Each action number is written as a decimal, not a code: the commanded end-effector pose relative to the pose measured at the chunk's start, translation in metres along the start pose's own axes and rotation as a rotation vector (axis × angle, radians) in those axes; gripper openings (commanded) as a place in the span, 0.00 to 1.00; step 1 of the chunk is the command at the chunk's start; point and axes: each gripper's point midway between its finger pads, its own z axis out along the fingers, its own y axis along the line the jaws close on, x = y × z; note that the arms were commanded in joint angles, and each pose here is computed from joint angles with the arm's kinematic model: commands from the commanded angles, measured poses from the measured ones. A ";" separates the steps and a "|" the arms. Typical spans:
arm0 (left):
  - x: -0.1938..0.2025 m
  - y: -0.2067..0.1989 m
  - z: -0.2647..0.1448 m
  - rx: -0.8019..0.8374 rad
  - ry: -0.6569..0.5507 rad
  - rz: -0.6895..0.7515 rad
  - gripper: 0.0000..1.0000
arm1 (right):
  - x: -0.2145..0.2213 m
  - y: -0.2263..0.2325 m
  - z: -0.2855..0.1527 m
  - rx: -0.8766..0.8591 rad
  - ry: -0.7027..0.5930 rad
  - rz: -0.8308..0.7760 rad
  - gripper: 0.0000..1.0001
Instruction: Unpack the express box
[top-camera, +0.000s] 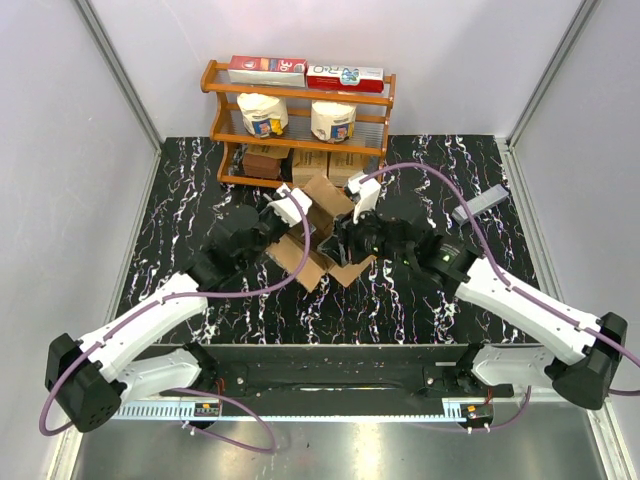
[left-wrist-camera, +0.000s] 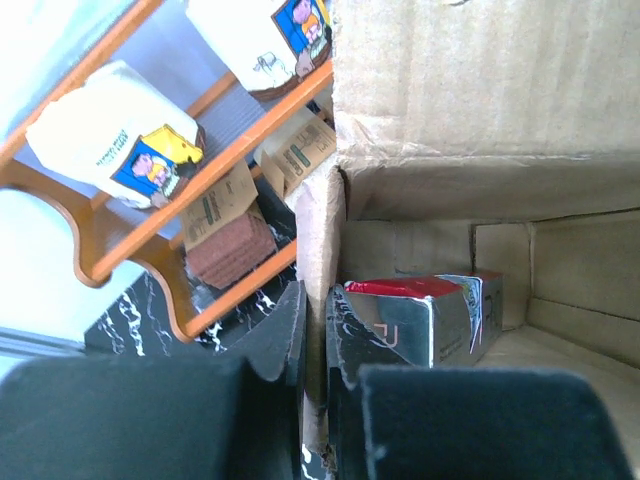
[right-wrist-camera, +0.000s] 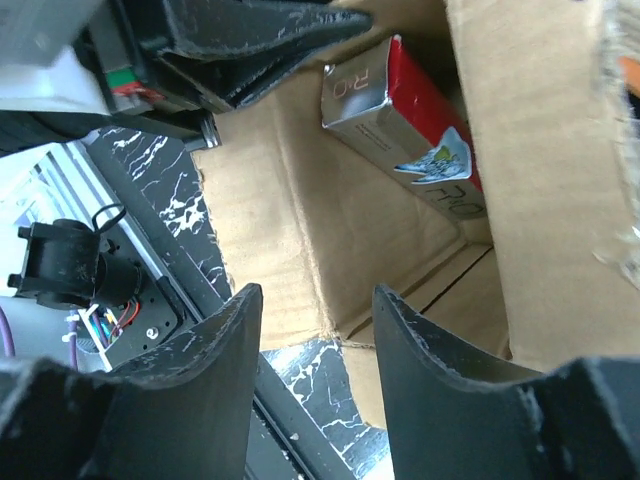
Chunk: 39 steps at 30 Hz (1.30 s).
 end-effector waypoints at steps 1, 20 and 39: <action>-0.060 0.025 -0.009 -0.093 -0.201 0.111 0.00 | 0.008 0.009 0.017 -0.077 -0.006 -0.039 0.54; -0.056 0.008 0.002 -0.097 -0.107 0.066 0.00 | 0.061 -0.042 0.038 0.164 0.061 0.083 0.82; -0.035 -0.014 -0.009 0.037 0.026 0.012 0.00 | 0.070 -0.060 0.046 0.280 0.151 0.062 0.72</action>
